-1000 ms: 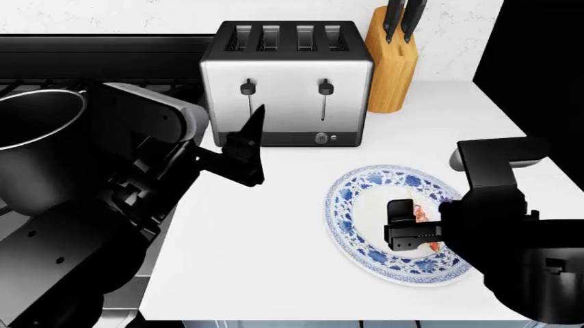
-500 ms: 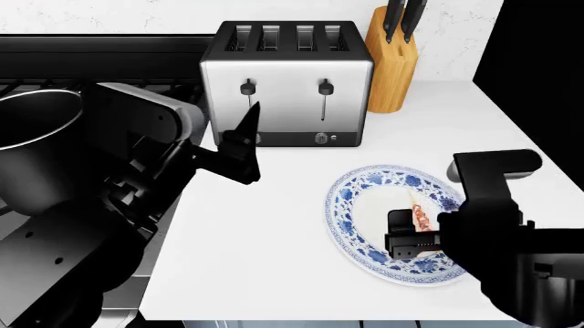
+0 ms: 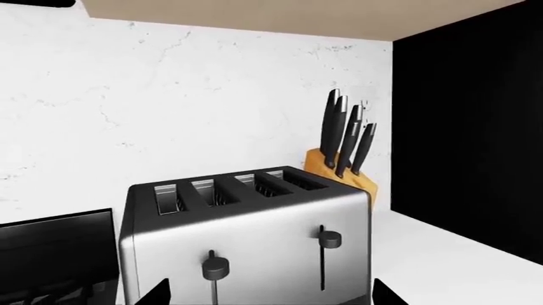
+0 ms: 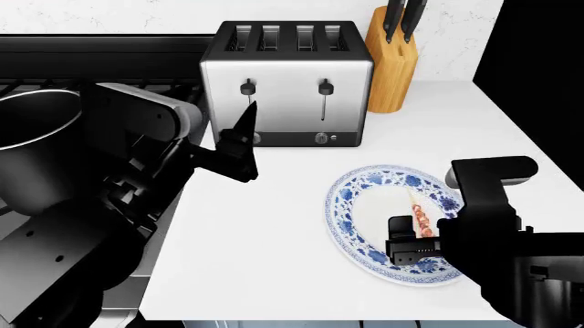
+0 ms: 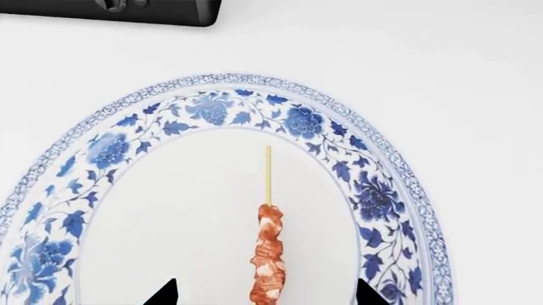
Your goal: Frozen meat rests on a plate on the counter. Retrieve the meat and place it in a pot on a burner. Then turn the burner on.
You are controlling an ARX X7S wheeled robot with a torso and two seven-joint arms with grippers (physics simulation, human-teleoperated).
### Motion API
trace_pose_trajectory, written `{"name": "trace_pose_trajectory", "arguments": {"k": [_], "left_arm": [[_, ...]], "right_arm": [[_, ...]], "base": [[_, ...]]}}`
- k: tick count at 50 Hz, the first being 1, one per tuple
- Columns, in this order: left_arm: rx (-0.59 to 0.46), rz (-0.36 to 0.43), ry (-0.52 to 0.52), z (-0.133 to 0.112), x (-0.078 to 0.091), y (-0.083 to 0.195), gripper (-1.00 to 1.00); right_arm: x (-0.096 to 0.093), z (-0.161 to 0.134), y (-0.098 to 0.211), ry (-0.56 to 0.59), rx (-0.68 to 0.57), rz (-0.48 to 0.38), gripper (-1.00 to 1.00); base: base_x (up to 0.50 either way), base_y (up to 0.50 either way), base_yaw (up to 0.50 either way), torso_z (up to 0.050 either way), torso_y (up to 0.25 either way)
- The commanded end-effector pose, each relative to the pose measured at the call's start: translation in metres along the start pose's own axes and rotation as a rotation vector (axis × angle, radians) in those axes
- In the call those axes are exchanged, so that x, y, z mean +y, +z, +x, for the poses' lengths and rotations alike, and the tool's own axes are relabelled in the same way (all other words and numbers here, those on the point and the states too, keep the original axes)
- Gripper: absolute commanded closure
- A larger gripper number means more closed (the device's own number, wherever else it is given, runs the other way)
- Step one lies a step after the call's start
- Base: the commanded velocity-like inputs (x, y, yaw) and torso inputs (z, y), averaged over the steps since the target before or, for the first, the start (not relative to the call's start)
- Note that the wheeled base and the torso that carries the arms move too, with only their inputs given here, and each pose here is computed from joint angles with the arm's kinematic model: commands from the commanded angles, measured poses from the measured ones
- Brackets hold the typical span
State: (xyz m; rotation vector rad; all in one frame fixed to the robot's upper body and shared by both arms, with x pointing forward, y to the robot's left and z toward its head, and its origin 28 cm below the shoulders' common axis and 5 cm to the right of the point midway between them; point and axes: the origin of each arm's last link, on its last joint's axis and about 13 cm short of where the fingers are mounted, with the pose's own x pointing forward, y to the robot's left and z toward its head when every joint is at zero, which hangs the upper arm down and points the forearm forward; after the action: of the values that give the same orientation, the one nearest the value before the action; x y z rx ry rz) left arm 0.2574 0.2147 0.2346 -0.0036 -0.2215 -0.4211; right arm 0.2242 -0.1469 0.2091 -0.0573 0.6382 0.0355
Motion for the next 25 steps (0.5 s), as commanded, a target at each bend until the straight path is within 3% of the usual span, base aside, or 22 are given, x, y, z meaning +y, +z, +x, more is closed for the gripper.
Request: {"name": "trace_pose_trajectory", "arguments": {"k": [1, 8, 9, 25], "left_arm": [[0.002, -0.003, 0.005, 0.0007, 0.0011, -0.0009, -1.0], [0.007, -0.006, 0.008, -0.0002, 0.0009, -0.0014, -1.0], [0.006, -0.005, 0.007, -0.0003, 0.0007, -0.0011, -1.0], [0.012, -0.004, 0.007, 0.0003, 0.0009, -0.0021, -1.0]], "right_arm": [[-0.0001, 0.0013, -0.0001, 0.001, 0.005, -0.002, -1.0], [0.0, 0.0005, -0.0003, 0.001, 0.0, -0.007, -1.0], [0.0001, 0.0002, -0.0002, 0.002, -0.001, -0.008, 1.0], [0.0013, -0.0027, 0.0011, 0.016, -0.015, -0.014, 1.0]], "base": [[0.0, 0.0, 0.0, 0.0, 0.0], [0.0, 0.0, 0.0, 0.0, 0.0], [0.0, 0.0, 0.0, 0.0, 0.0], [0.0, 0.0, 0.0, 0.0, 0.0]]}}
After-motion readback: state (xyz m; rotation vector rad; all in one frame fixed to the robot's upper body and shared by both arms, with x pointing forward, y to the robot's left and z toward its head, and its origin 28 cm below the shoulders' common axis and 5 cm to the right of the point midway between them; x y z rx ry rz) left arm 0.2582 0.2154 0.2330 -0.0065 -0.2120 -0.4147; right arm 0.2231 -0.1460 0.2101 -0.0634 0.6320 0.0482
